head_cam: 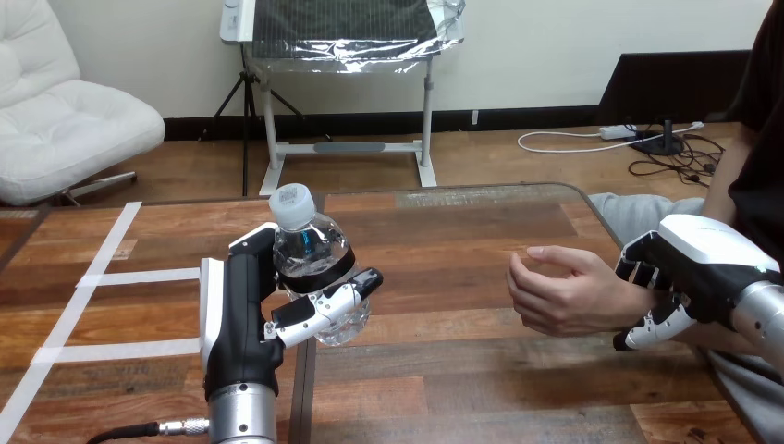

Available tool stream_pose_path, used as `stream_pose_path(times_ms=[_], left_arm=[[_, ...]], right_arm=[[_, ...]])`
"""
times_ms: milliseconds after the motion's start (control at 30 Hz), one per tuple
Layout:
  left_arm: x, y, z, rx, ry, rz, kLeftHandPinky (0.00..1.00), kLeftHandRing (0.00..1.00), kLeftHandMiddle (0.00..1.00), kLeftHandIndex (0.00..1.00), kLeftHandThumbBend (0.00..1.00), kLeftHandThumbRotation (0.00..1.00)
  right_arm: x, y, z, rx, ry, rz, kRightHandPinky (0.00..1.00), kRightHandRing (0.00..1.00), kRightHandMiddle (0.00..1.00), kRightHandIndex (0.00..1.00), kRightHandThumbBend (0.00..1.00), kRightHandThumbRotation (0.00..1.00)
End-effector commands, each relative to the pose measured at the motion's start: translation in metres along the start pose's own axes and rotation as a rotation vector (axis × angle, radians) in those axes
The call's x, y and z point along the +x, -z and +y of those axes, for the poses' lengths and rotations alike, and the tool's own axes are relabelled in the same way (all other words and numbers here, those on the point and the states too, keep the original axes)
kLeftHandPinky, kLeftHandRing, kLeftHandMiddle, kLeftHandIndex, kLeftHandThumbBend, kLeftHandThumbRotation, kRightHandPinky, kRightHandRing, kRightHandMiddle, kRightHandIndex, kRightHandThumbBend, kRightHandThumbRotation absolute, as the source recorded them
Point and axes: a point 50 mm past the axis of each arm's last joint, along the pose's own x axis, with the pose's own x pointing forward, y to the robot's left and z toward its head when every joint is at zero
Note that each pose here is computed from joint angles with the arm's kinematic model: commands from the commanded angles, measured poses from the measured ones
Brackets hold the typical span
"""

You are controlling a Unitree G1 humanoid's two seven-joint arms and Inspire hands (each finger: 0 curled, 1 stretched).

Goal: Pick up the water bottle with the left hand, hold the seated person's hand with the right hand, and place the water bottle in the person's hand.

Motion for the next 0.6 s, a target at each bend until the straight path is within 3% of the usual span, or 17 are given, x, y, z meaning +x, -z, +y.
stream_pose_path(times_ms=[0,233,333,567], left_arm=[[0.017,-0.023,-0.002,-0.018,-0.009,-0.128,0.36,0.41,0.44,0.43,0.73,0.00],[0.017,-0.024,-0.002,-0.021,-0.011,-0.126,0.36,0.41,0.44,0.43,0.72,0.00],[0.016,-0.024,-0.002,-0.020,-0.014,-0.123,0.37,0.41,0.45,0.43,0.72,0.00],[0.016,-0.024,-0.002,-0.022,-0.017,-0.123,0.37,0.41,0.45,0.43,0.72,0.00]], right_arm=[[-0.001,-0.004,-0.024,-0.030,0.083,-0.024,0.45,0.48,0.52,0.53,0.79,0.00],[-0.001,-0.002,-0.024,-0.035,0.077,-0.019,0.45,0.47,0.52,0.53,0.79,0.00],[0.000,0.003,-0.020,-0.056,0.028,0.023,0.45,0.48,0.53,0.53,0.80,0.00],[0.001,0.007,-0.017,-0.063,-0.005,0.059,0.47,0.50,0.55,0.56,0.81,0.00]])
